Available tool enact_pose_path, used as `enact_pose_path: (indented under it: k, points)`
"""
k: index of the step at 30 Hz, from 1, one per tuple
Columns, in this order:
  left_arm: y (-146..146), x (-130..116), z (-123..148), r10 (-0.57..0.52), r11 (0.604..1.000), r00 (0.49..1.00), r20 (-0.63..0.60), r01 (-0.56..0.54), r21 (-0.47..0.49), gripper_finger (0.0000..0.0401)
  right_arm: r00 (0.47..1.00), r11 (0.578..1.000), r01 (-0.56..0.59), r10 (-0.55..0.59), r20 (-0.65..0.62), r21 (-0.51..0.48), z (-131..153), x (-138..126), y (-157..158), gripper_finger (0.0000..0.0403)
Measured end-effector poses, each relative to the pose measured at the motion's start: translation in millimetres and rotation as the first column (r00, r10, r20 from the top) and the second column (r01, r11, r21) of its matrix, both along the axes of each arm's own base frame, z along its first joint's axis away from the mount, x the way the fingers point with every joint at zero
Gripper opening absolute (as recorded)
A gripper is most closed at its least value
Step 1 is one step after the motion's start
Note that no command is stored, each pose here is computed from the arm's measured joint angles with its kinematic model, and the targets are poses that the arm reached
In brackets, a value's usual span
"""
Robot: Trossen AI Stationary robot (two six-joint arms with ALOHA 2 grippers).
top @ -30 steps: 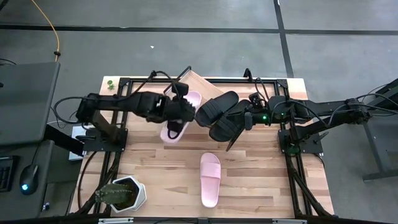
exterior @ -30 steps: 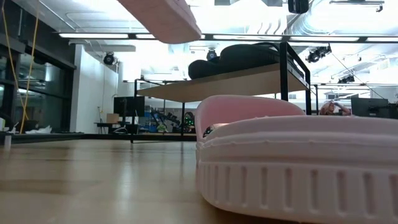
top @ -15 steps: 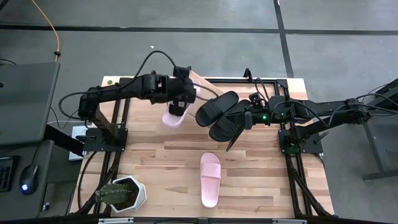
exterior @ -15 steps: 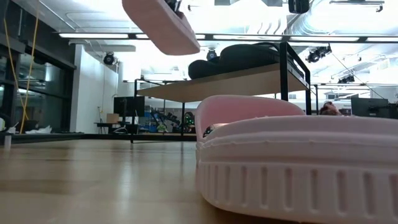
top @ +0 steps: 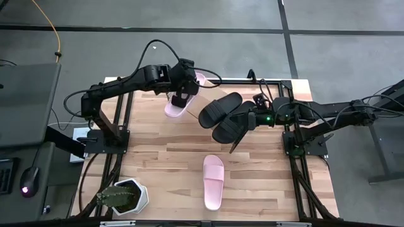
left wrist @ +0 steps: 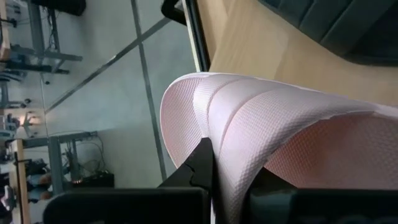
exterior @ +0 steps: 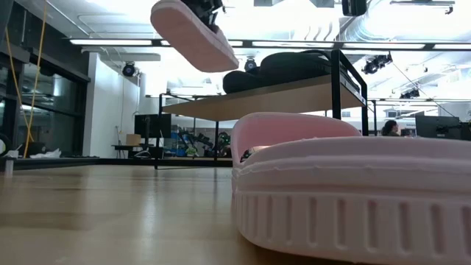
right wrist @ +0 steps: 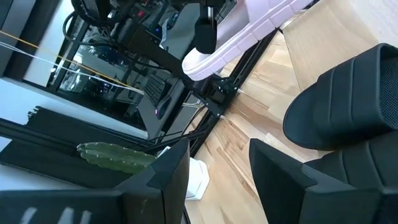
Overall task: Pick and place slides into the shelf
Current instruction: Put the left pink slide on the shelf
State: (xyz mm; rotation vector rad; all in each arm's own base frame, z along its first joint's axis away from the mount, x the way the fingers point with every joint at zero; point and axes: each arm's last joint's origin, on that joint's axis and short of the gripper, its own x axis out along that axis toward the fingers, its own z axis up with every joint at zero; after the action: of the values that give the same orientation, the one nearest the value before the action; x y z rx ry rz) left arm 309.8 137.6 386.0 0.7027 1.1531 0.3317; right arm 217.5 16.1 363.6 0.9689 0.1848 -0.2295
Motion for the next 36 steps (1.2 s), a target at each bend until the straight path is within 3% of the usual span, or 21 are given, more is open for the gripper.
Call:
enact_pose_path:
  k: [5, 15, 30, 36]
  points:
    - [10.9, -0.8, -5.6, -0.022, 1.000, 1.000, -0.006, 0.022, 0.008, 0.0004, 1.000, 1.000, 0.009, -0.009, 0.000, -0.002, 0.0, 0.0, -0.3, 0.0158]
    - [34.6, -7.0, -43.3, -0.031, 0.999, 0.993, -0.114, 0.033, 0.008, 0.0005, 0.999, 0.999, 0.043, -0.043, 0.005, 0.024, 0.0, -0.1, -1.0, 0.0158]
    - [45.6, 2.2, -56.5, -0.147, 0.986, 0.988, -0.046, 0.150, 0.071, 0.0005, 0.996, 0.994, 0.091, -0.092, 0.011, 0.061, 0.2, -0.2, -2.1, 0.0158]
    - [59.6, -6.8, -67.5, -0.136, 0.990, 0.990, -0.046, 0.138, 0.033, 0.0005, 0.996, 0.994, 0.092, -0.093, 0.011, 0.064, 0.0, -0.2, -2.1, 0.0158]
